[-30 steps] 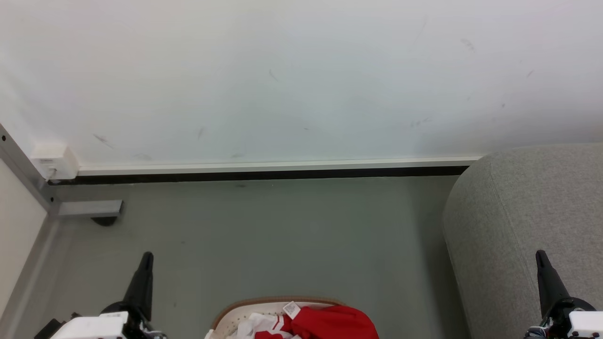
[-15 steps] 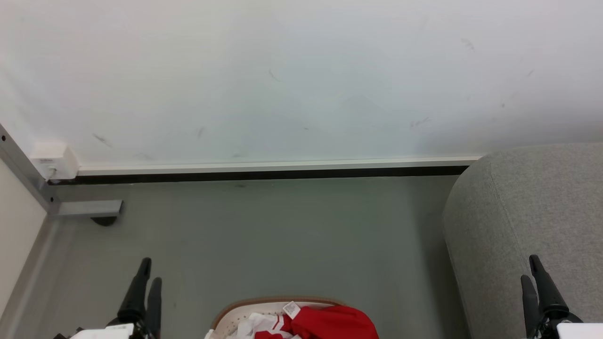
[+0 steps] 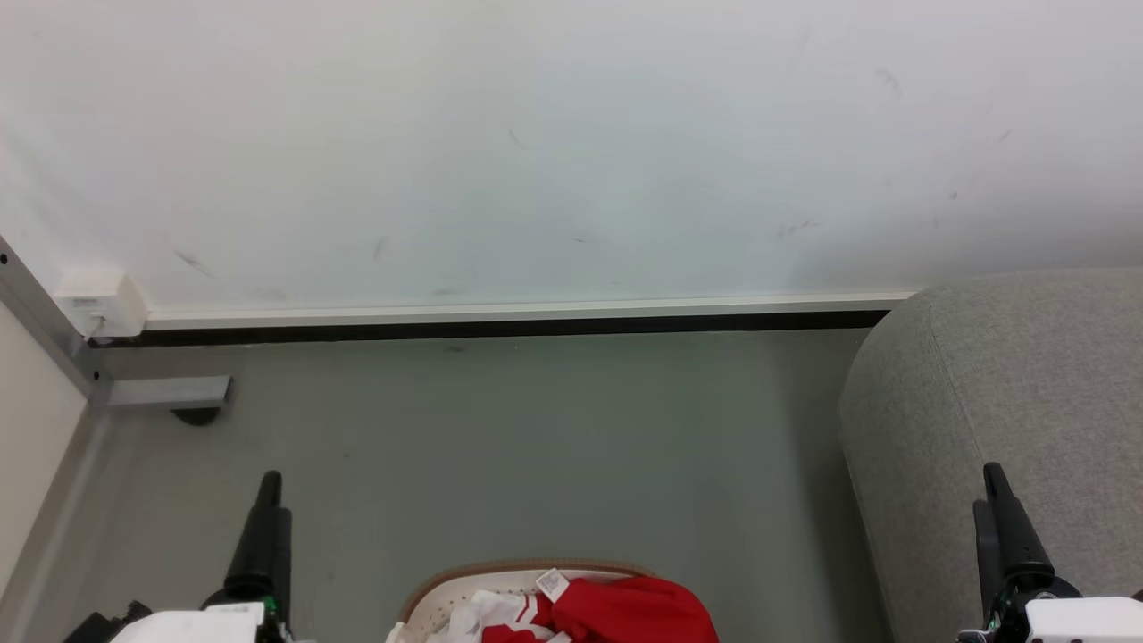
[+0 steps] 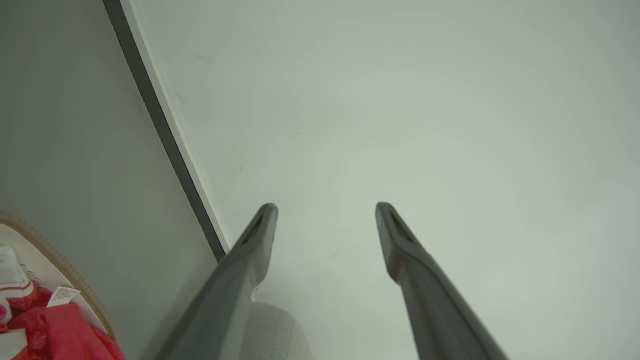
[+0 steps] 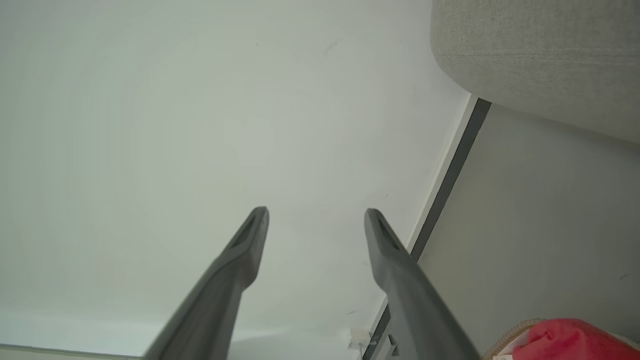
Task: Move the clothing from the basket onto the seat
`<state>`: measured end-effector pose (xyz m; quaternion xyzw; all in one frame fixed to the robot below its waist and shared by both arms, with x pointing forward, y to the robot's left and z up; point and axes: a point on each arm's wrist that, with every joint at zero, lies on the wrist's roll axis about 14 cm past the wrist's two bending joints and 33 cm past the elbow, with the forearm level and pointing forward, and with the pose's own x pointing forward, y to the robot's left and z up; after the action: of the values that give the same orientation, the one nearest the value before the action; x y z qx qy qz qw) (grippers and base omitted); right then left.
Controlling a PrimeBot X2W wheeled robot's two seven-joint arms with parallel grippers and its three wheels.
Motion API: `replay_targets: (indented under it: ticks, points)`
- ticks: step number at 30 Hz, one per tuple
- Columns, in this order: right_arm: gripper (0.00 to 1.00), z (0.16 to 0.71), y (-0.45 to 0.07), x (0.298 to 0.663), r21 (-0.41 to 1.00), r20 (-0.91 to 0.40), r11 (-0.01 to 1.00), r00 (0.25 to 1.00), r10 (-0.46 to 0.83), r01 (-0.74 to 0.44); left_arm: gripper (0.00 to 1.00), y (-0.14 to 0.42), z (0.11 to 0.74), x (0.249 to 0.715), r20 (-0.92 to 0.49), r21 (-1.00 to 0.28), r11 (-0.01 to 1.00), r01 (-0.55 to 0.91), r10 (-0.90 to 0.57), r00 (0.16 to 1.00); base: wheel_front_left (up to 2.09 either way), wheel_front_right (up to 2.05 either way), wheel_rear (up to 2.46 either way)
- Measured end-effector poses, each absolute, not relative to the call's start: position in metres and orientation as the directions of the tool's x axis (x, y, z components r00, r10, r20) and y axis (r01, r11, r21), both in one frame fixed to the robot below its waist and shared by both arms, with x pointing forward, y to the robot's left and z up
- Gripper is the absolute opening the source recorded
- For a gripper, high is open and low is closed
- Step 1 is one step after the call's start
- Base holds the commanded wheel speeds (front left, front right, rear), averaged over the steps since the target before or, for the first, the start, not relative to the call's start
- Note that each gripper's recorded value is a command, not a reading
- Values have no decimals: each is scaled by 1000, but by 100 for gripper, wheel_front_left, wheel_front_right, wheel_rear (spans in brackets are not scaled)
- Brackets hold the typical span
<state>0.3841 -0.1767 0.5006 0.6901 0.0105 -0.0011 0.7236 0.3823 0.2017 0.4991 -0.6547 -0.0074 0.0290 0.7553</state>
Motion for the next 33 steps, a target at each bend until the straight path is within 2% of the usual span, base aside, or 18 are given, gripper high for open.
replay_targets:
  ticks: [8,16,33]
  points:
    - [100,507,-174,386,981,5,193,1000,14,-7,100,197,512,385,13,-951,309,-3,48,999,0,0,0]
    - [100,514,-164,387,931,28,363,999,47,-43,100,189,522,388,39,-861,508,19,28,999,0,0,0]
    - [100,523,-153,388,720,71,684,993,91,-114,100,189,526,385,50,-636,771,-9,53,997,0,0,0]
